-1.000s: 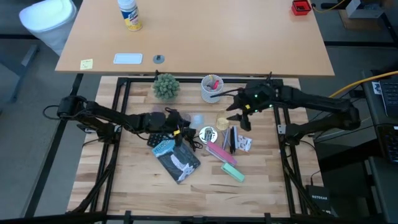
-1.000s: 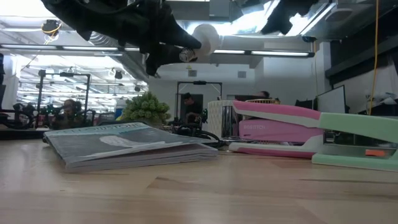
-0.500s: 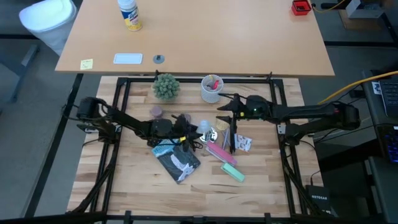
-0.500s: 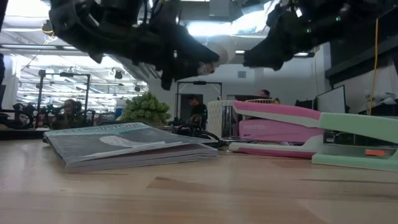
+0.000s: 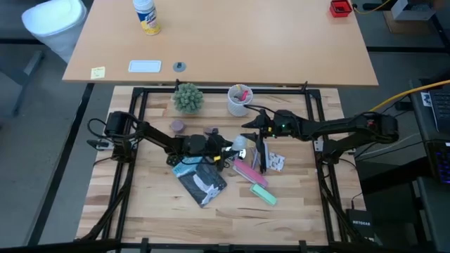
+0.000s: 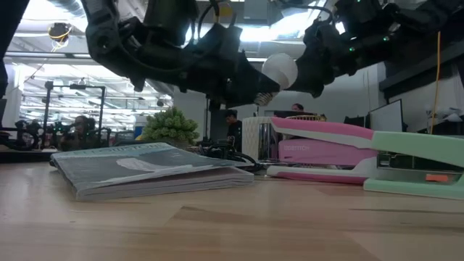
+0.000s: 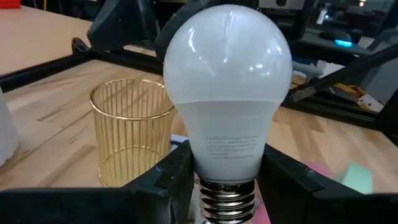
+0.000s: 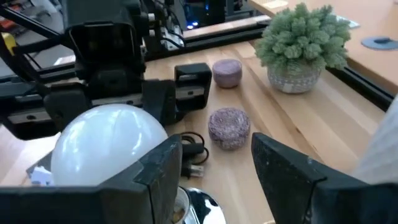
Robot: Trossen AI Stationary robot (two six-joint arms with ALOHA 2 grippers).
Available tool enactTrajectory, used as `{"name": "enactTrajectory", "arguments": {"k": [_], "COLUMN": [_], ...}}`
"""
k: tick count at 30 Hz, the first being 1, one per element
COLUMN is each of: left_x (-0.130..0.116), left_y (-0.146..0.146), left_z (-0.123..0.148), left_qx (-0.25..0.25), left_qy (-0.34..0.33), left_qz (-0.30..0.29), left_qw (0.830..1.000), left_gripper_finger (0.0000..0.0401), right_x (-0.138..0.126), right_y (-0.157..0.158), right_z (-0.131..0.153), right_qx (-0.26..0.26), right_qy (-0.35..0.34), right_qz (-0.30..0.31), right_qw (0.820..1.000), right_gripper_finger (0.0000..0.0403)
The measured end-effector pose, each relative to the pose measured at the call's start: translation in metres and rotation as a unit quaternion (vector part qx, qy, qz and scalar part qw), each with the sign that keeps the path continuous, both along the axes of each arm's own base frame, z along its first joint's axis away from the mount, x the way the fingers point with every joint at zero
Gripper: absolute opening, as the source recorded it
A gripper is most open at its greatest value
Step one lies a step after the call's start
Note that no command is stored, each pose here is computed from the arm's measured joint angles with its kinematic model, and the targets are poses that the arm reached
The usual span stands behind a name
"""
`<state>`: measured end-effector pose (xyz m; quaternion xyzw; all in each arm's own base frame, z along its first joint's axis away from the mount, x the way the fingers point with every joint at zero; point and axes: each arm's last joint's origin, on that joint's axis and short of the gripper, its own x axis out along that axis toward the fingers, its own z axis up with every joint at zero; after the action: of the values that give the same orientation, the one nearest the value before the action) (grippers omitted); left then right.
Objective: Screw lightbulb
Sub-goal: Insert the white lightbulb into the silver lamp
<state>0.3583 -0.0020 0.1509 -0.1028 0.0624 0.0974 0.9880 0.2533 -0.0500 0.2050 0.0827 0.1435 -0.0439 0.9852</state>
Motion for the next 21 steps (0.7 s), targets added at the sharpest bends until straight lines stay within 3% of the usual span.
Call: {"name": "enactTrajectory", "arguments": {"k": [21], "left_x": [-0.0004], "left_y": [0.01], "left_z": [-0.0014], "left_qx": [0.018], "left_qy": [0.011], "left_qz": [0.018], "left_qw": [1.0], "left_gripper_finger": [0.0145], "right_x": [0.0034], "right_y": [0.0029], "right_z": [0.0059], "right_qx": [0.034], "right_qy": [-0.039], "right_qz": [-0.017], "right_qw": [0.999], "right_gripper_finger": [0.02]}}
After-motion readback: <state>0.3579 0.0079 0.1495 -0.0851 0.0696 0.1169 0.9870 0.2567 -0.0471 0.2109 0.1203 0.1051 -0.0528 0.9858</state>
